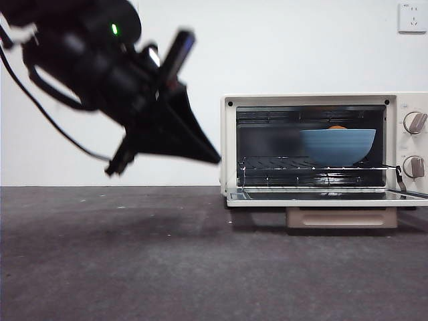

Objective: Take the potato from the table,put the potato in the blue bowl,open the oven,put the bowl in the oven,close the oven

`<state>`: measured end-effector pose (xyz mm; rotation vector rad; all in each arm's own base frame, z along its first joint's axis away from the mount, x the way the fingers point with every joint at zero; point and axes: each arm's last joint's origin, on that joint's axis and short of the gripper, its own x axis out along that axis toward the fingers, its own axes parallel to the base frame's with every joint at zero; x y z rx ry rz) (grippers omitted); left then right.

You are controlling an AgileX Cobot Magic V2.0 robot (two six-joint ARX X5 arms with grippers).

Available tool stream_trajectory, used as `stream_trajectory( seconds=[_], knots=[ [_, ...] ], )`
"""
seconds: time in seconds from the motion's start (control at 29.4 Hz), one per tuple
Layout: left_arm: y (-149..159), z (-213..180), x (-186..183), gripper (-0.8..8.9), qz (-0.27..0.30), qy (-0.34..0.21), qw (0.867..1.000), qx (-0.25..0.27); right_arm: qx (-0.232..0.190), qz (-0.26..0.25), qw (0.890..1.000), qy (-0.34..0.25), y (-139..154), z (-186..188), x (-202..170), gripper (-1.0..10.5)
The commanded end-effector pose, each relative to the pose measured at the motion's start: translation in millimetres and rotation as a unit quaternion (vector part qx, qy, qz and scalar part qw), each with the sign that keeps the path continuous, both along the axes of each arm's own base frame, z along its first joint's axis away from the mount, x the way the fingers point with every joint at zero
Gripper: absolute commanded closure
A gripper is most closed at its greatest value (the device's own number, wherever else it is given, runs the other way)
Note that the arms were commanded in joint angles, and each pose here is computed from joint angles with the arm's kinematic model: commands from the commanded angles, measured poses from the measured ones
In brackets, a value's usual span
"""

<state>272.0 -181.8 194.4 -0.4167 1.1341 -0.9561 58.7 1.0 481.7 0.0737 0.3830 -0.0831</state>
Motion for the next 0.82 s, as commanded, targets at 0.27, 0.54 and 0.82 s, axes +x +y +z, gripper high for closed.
stream_trajectory(
  seconds=[0.27, 0.54, 0.82],
  knots=[
    [-21, -23, 40, 8.19, 0.041, 0.084, 0.996, 0.012, -0.004, -0.002, 0.999, -0.045, -4, 2, -37, 9.6],
    [-23, -27, 45, 8.19, 0.042, 0.099, 0.993, 0.045, -0.005, -0.002, 0.999, -0.038, -4, 0, -38, 9.6],
    [-22, -39, 46, 8.19, 0.067, 0.119, 0.988, 0.073, -0.004, -0.002, 0.999, -0.037, -4, 0, -38, 9.6]
  ],
)
